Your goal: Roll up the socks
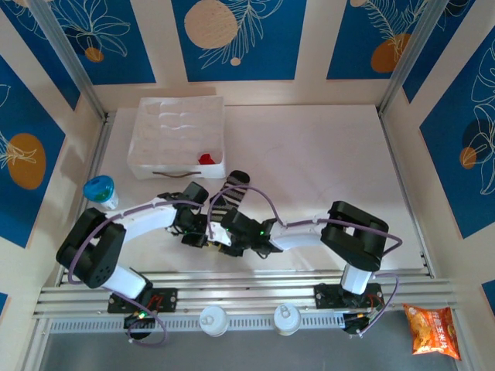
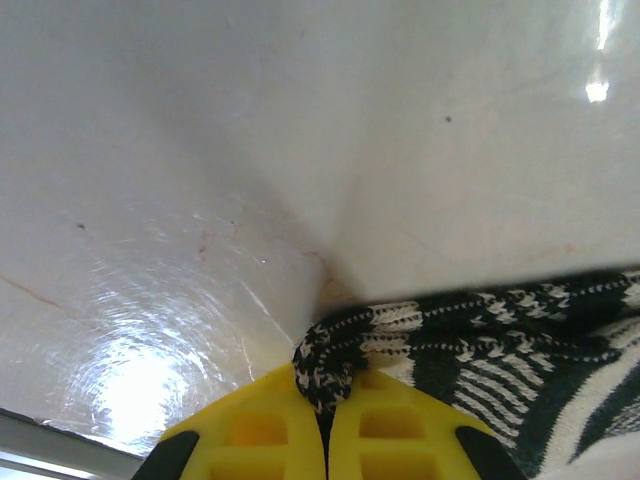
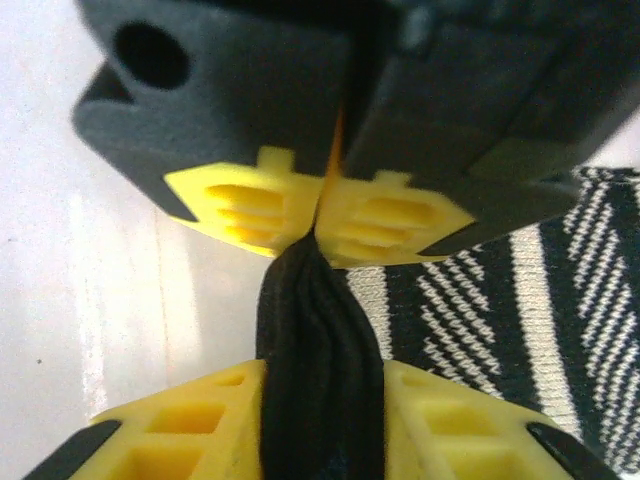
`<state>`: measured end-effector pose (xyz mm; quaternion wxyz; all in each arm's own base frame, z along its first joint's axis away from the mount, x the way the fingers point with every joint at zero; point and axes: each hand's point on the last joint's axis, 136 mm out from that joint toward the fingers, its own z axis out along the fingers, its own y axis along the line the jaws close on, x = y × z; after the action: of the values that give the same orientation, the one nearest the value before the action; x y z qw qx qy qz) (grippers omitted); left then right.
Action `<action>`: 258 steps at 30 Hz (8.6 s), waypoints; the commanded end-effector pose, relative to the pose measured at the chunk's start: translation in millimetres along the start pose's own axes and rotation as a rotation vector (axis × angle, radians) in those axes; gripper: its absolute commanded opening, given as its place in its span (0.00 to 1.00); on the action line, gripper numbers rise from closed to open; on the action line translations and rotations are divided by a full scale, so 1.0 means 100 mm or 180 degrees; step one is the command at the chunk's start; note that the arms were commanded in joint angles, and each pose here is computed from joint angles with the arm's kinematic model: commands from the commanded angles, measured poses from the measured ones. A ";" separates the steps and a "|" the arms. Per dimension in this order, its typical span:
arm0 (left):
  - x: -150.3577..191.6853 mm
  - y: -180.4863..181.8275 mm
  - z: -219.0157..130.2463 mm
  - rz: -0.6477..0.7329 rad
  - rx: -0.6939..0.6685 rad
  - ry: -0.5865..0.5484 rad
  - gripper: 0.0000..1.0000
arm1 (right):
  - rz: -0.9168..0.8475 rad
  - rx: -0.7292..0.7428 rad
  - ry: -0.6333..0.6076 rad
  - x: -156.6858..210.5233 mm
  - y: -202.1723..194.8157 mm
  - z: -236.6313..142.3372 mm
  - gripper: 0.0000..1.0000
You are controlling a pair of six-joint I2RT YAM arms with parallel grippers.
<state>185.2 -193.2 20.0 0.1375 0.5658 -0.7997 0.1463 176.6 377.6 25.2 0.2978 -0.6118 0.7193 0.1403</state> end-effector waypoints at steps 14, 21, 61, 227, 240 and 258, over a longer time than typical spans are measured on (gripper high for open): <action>-0.15 -0.25 -0.36 0.0312 0.0485 -0.0374 0.57 | 0.1131 -0.0815 0.0318 0.17 0.09 -0.01 0.00; -0.07 -0.31 -0.56 0.1135 0.0970 -0.0400 0.59 | 0.2109 -0.1513 0.0438 0.17 0.06 0.00 0.00; -0.40 -0.14 0.12 0.1519 0.0281 -0.0818 0.16 | 0.3023 -0.2117 0.0766 0.07 -0.15 0.05 0.14; 0.03 -0.44 -0.43 0.1512 0.0552 -0.0533 0.64 | 0.2316 -0.1485 0.0276 0.48 -0.11 -0.06 0.00; 0.23 -0.64 -0.06 0.1565 0.0937 -0.0332 0.48 | 0.2731 -0.1812 0.0578 0.48 -0.25 0.03 0.00; 0.01 -0.11 0.28 0.1421 -0.0163 -0.0469 0.16 | 0.1607 -0.0779 -0.0024 0.34 -0.37 -0.13 0.48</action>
<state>236.1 -235.3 24.9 0.0047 0.3780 -0.9010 0.2128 204.9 352.8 32.9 0.1144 -0.4055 0.8237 0.3794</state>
